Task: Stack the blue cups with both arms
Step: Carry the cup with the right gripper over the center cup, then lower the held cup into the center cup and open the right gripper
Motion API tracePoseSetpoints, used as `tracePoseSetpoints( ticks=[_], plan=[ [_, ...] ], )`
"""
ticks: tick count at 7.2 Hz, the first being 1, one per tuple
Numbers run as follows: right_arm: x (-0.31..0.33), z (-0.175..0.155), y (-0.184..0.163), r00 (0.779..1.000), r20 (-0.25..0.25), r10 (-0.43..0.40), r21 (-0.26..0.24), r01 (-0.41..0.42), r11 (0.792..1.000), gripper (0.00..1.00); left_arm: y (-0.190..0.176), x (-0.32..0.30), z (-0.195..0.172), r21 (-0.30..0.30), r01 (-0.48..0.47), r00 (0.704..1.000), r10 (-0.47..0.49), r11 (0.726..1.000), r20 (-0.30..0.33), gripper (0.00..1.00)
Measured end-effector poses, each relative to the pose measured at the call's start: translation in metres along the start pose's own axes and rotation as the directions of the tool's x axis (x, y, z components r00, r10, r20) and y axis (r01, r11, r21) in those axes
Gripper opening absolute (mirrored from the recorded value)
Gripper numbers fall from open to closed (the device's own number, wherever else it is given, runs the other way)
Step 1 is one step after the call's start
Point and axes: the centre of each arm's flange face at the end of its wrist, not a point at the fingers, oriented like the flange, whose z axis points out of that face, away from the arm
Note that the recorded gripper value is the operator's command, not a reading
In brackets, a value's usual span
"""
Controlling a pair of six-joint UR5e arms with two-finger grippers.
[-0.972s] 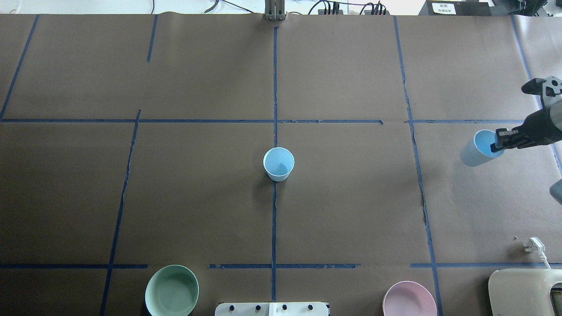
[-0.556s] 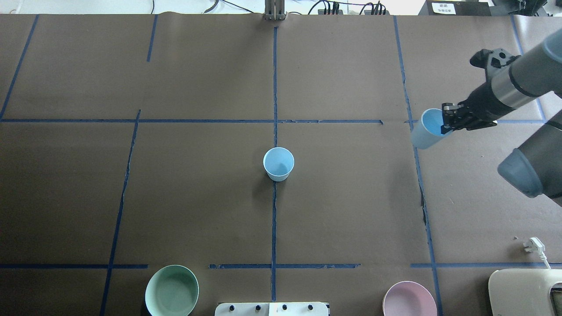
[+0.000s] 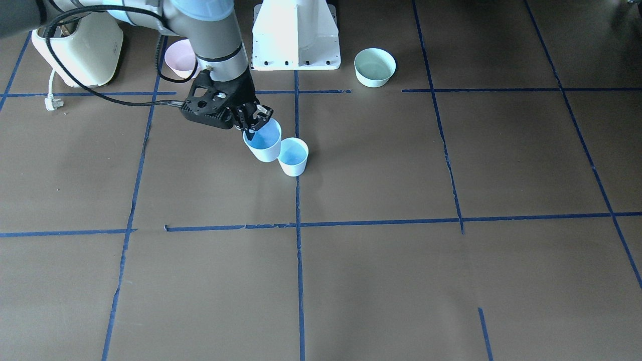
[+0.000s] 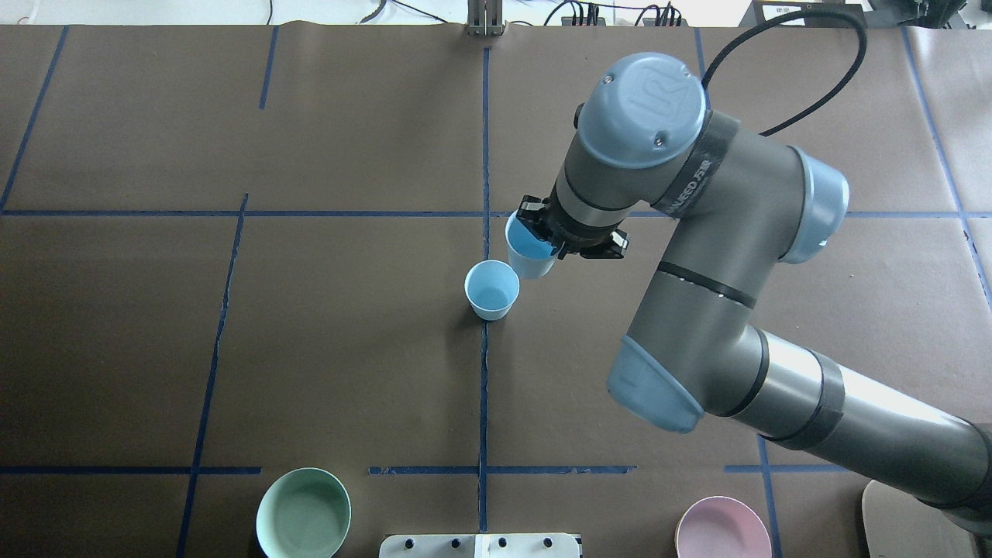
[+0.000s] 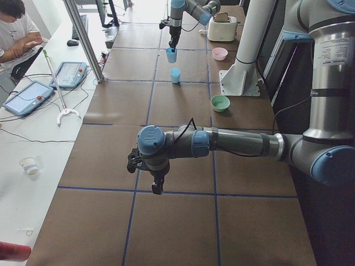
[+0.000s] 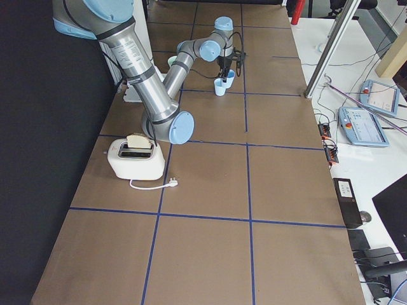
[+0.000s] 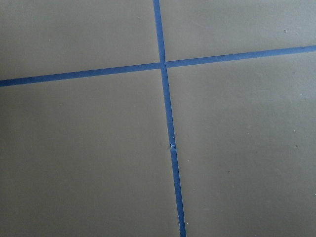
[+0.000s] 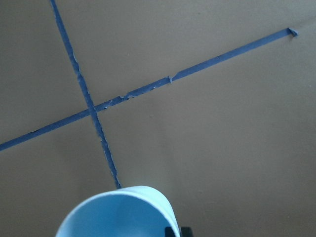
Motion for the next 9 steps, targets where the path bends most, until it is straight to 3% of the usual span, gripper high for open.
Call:
tracePoseSetpoints(
  ticks=[2, 5, 6, 7, 9],
  plan=[
    [-0.013, 0.009, 0.024, 1.0, -0.001, -0.002, 0.019, 0.002, 1.0, 0.0, 0.0, 0.0, 0.0, 0.0, 0.001, 1.0, -0.001, 1.0, 0.0, 1.0],
    [-0.018, 0.011, 0.033, 1.0, 0.008, -0.002, 0.023, 0.002, 1.0, 0.01, 0.0, 0.0, 0.0, 0.0, 0.002, 1.0, -0.002, 1.0, 0.0, 1.0],
    [-0.02, 0.01, 0.034, 1.0, 0.02, 0.004, 0.024, -0.004, 1.0, 0.72, 0.0, 0.0, 0.0, 0.0, 0.002, 1.0, -0.002, 1.0, 0.0, 1.0],
    [-0.021, 0.012, 0.034, 1.0, 0.023, 0.004, 0.026, -0.004, 1.0, 1.0, 0.0, 0.0, 0.0, 0.0, 0.002, 1.0, -0.002, 1.0, 0.0, 1.0],
    [-0.022, 0.017, 0.033, 1.0, 0.018, -0.012, 0.047, 0.012, 0.999, 1.0, 0.0, 0.0, 0.0, 0.0, 0.002, 1.0, -0.002, 1.0, 0.0, 1.0]
  ],
)
